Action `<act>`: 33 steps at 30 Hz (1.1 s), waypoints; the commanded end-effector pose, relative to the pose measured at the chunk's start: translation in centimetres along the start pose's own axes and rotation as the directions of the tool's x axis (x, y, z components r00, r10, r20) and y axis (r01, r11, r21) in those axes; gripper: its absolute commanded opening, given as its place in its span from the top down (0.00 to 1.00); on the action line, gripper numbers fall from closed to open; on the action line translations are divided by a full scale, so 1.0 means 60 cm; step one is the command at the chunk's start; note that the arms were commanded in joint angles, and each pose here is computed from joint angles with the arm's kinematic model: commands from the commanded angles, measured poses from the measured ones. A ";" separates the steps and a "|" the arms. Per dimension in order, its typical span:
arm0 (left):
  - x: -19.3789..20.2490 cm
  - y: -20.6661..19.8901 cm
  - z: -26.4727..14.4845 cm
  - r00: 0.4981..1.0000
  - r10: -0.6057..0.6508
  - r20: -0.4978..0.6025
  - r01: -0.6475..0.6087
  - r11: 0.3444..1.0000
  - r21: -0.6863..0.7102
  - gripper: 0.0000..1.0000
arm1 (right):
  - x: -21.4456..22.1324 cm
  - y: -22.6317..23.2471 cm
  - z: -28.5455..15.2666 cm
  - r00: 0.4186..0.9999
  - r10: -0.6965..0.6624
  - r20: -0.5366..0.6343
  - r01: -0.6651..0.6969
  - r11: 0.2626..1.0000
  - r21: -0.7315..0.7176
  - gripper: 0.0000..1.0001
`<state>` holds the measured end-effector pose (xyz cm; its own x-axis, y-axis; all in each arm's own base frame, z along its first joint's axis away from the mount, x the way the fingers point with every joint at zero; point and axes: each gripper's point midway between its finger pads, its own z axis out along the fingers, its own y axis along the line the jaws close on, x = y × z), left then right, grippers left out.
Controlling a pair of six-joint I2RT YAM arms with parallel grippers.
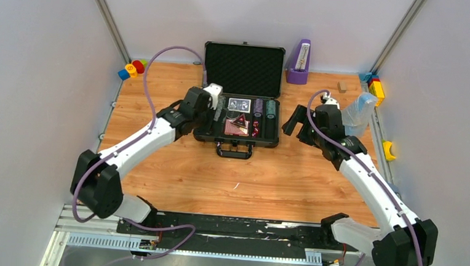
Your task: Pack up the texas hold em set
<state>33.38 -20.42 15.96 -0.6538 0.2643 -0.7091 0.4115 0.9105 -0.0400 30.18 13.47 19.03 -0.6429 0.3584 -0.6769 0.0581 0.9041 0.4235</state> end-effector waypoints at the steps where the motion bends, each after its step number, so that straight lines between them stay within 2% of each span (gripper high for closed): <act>1: 0.014 0.047 -0.011 0.986 -0.122 0.110 0.128 0.991 -0.042 0.00 | -0.067 0.036 0.008 0.994 0.086 0.074 -0.078 0.992 -0.104 0.03; 6: 0.042 0.107 -0.030 0.955 -0.226 0.193 0.243 0.968 -0.067 0.00 | -0.109 0.035 0.046 0.982 0.179 0.053 -0.171 0.977 -0.131 0.04; 11: 0.039 0.150 -0.061 0.888 -0.324 0.325 0.371 0.924 -0.091 0.00 | -0.159 0.024 0.108 0.970 0.227 0.082 -0.219 0.970 -0.102 0.04; 16: 0.076 0.190 -0.073 0.851 -0.337 0.403 0.438 0.879 -0.187 0.00 | -0.213 -0.014 0.184 0.955 0.285 0.081 -0.282 0.958 -0.051 0.06; 20: 0.085 0.222 -0.101 0.804 -0.307 0.510 0.480 0.841 -0.251 0.00 | -0.260 -0.046 0.251 0.946 0.303 0.113 -0.304 0.953 -0.003 0.14; 23: 0.077 0.230 -0.130 0.757 -0.280 0.591 0.500 0.831 -0.246 0.00 | -0.282 -0.055 0.310 0.951 0.288 0.116 -0.291 0.957 0.015 0.21; 28: 0.081 0.240 -0.162 0.711 -0.248 0.658 0.518 0.818 -0.250 0.01 | -0.271 -0.064 0.432 0.935 0.355 0.008 -0.354 0.935 -0.031 0.35; 30: 0.082 0.242 -0.170 0.701 -0.242 0.671 0.522 0.815 -0.252 0.01 | -0.274 -0.059 0.463 0.923 0.384 -0.035 -0.386 0.919 -0.081 0.46; 32: 0.082 0.242 -0.175 0.693 -0.238 0.680 0.523 0.815 -0.248 0.01 | -0.276 -0.053 0.491 0.918 0.389 -0.072 -0.396 0.909 -0.130 0.85; 33: 0.081 0.241 -0.177 0.691 -0.237 0.683 0.523 0.817 -0.245 0.02 | -0.278 -0.048 0.503 0.918 0.387 -0.087 -0.396 0.905 -0.155 0.99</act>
<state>29.26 -3.51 17.81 -0.1996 -0.2376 -0.9506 -0.1344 0.9676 -0.2136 61.49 10.26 10.62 -0.5940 0.6486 -0.4760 0.2603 0.7148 0.6491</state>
